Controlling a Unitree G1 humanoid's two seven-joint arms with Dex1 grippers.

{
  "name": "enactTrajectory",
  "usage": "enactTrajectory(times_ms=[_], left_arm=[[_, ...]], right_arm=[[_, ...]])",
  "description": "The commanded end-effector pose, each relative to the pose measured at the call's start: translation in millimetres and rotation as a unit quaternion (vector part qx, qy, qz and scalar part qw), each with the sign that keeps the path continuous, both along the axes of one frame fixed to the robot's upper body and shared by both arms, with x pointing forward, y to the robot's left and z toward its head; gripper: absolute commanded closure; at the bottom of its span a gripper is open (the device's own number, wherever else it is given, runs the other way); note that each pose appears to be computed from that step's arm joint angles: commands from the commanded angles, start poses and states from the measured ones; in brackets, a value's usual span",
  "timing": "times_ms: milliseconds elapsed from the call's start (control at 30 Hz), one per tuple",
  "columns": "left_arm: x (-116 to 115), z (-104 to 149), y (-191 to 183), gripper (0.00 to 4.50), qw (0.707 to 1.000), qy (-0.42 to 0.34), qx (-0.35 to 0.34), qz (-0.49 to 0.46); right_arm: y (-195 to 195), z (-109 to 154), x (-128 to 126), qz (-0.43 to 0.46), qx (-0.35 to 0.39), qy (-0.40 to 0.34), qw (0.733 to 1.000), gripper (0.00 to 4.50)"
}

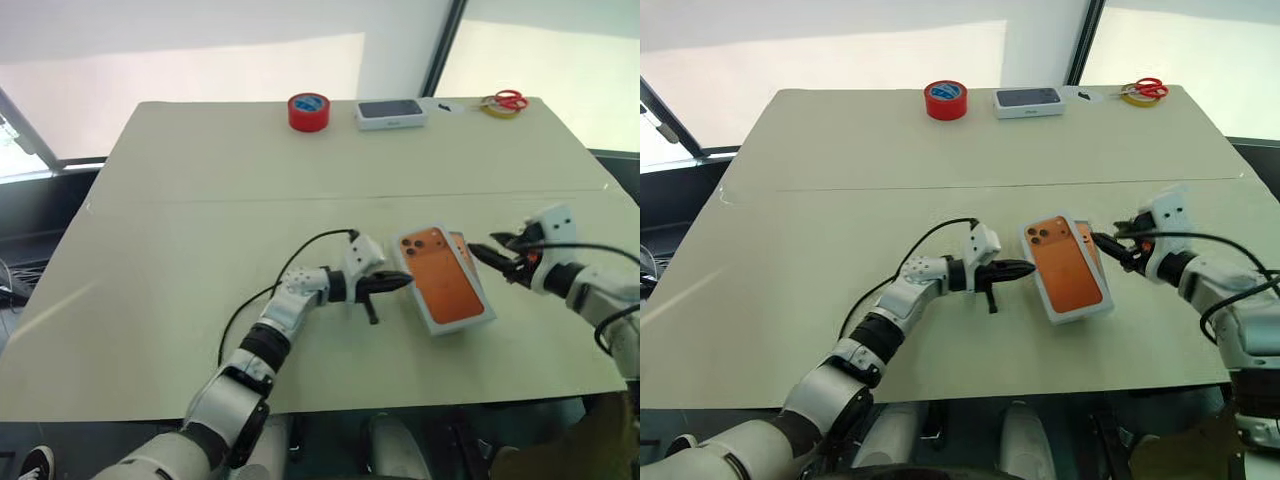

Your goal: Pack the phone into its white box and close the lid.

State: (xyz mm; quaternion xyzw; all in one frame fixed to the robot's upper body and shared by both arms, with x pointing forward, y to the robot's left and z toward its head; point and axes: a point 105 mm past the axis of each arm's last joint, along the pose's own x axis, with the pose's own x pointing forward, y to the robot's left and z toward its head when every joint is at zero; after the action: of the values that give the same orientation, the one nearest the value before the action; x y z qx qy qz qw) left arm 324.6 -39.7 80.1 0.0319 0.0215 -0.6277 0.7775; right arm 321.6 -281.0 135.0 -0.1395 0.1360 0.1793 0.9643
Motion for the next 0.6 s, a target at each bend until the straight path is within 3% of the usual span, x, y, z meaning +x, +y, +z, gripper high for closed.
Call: enactTrajectory(times_ms=[33, 67, 100, 367, 600], left_arm=[[-4.1, 11.7, 3.3, 4.50, 1.000, -0.015, -0.010, -0.004], [-4.8, 8.3, 5.0, 4.50, 1.000, -0.011, -0.003, 0.000], [-5.9, 4.9, 4.6, 4.50, 1.000, -0.009, 0.002, 0.002], [-12.3, 10.0, -28.7, 4.50, 1.000, -0.016, 0.009, -0.023], [-4.4, 9.2, -47.8, 4.50, 0.998, -0.041, 0.031, -0.031]], right_arm=[[4.2, 20.5, 3.9, 0.017, -0.048, -0.060, 0.997, 3.88], [4.4, 20.2, 4.1, 0.017, -0.047, -0.062, 0.997, 4.37], [4.6, 19.9, 4.4, 0.018, -0.043, -0.063, 0.997, 4.45], [5.7, 12.3, -0.8, 0.042, -0.061, -0.055, 0.996, 4.45], [6.4, 6.2, -5.2, 0.035, -0.040, -0.046, 0.998, 4.45]])
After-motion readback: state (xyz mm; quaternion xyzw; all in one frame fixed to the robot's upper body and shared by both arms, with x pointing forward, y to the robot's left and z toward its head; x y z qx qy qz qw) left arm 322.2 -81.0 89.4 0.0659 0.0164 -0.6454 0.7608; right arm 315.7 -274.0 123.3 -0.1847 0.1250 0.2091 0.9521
